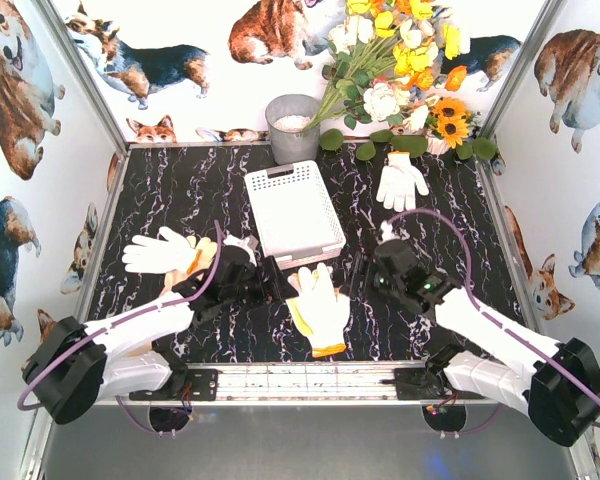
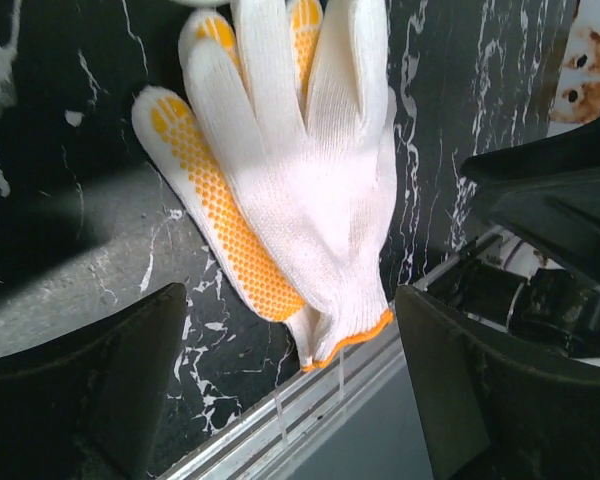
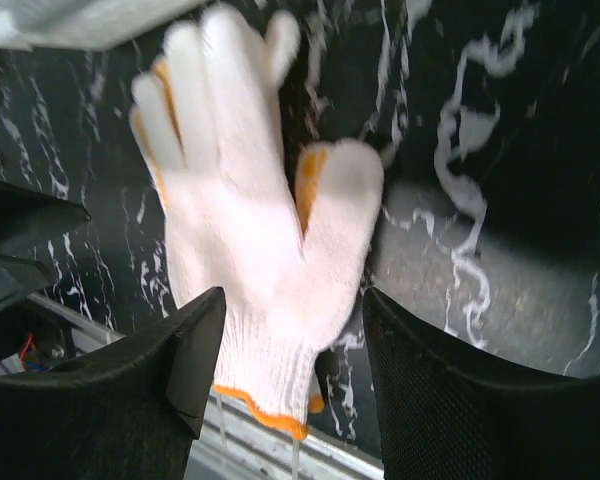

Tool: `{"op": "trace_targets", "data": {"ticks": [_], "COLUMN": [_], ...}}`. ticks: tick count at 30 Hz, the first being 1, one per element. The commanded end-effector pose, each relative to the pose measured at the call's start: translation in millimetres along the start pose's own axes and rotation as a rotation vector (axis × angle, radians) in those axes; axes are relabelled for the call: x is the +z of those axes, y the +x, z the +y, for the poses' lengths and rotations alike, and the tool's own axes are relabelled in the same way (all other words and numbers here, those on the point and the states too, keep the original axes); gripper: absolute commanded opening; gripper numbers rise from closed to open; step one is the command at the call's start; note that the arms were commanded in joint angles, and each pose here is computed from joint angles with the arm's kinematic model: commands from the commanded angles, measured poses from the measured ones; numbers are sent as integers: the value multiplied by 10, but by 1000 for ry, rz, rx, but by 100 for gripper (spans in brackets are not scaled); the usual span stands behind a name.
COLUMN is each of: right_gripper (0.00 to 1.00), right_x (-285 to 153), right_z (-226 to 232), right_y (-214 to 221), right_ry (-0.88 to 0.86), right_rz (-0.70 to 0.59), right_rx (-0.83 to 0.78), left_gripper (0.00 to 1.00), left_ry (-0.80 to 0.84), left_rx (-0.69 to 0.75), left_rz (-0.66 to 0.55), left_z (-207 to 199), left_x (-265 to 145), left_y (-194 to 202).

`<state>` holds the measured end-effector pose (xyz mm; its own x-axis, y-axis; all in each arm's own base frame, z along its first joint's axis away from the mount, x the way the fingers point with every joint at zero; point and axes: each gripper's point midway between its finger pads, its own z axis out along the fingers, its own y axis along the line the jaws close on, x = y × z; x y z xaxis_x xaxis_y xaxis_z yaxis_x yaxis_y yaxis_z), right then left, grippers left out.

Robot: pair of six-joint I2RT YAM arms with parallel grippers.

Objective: Put the gloves into the storage basket
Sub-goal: Pair the glove with the glove.

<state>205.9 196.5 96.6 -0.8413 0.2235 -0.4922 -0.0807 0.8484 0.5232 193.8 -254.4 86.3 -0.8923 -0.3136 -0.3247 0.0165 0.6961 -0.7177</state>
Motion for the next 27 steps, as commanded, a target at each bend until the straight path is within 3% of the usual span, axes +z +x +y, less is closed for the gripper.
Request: {"op": "trace_targets", "data": {"ticks": [1, 8, 12, 18, 27], "right_gripper": [58, 56, 55, 44, 40], "right_x": [-7, 86, 104, 154, 322], "right_z": [149, 61, -26, -45, 26], "right_y": [151, 481, 548, 653, 897], "right_ry": [-74, -14, 19, -2, -27], "right_rz": [31, 147, 146, 154, 237], "right_rx": [113, 105, 112, 150, 139], "left_gripper": [78, 79, 78, 71, 58], "left_ry": [119, 102, 100, 146, 137], "left_rx": [-35, 7, 36, 32, 33], "left_rz": [50, 74, 95, 80, 116], "left_z": [-106, 99, 139, 85, 142], "left_x": [29, 57, 103, 172, 285], "left_y": [133, 273, 338, 374, 431]}}
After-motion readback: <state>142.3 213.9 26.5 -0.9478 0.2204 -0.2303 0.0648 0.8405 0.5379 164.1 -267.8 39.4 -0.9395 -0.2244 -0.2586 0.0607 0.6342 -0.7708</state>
